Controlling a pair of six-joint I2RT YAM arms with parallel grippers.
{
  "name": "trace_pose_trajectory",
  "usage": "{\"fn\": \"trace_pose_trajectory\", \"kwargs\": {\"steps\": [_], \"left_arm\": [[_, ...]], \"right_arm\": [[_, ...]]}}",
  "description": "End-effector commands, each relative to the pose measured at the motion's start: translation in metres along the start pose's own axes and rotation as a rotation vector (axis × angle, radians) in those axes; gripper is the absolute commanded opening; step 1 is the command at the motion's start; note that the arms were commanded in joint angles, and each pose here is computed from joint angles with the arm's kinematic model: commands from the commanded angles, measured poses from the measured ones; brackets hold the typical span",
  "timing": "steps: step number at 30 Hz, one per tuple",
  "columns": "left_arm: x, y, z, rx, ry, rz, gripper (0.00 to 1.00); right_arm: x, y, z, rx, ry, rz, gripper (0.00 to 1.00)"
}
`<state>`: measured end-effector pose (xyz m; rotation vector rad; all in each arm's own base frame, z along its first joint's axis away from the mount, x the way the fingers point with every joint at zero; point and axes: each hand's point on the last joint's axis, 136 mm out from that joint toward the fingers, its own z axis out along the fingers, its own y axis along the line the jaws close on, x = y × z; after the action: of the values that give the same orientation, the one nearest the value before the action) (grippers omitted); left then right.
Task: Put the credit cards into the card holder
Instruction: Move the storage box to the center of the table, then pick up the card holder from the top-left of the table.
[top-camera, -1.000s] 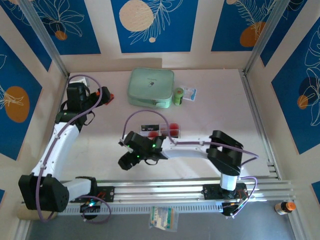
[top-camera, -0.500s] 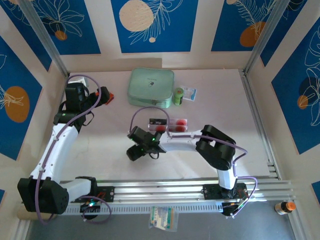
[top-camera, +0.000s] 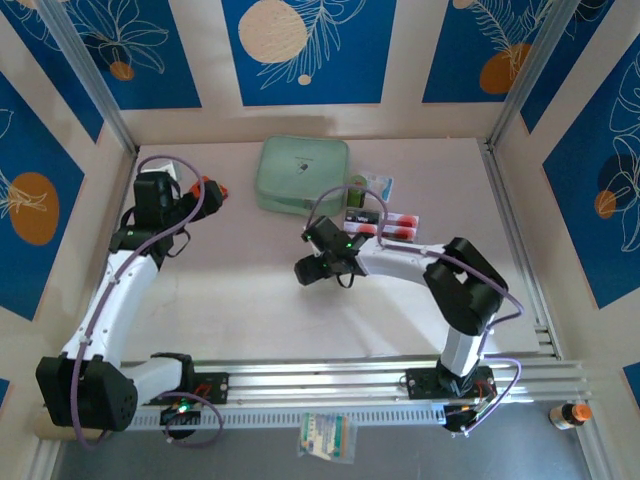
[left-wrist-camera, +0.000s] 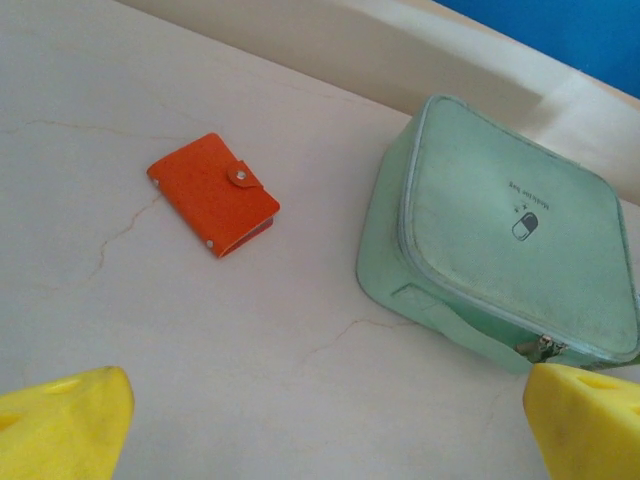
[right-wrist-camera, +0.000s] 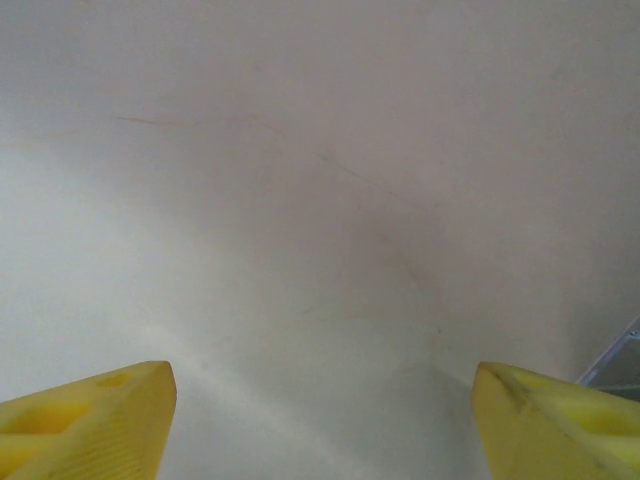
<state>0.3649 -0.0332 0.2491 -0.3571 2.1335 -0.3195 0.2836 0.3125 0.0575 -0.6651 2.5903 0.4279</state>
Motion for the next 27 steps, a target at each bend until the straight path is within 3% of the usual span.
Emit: {"fn": "trace_pose_trajectory", "kwargs": {"steps": [1,9,17,27], "left_arm": [[0.010,0.002,0.000,0.005,0.015,-0.017,1.00],[0.032,0.019,0.027,-0.067,0.087,-0.090,1.00],[0.056,0.036,0.088,-0.173,0.224,-0.196,0.99],[0.060,0.061,0.156,-0.283,0.234,-0.451,0.83]], "right_arm": [[-0.008,0.030,-0.031,-0.148,-0.031,-0.041,0.78],[-0.023,0.038,-0.079,-0.241,-0.102,0.102,0.78],[-0.036,0.017,-0.103,-0.246,-0.184,0.326,0.82],[-0.021,0.017,-0.102,-0.376,-0.155,0.353,0.81]]}}
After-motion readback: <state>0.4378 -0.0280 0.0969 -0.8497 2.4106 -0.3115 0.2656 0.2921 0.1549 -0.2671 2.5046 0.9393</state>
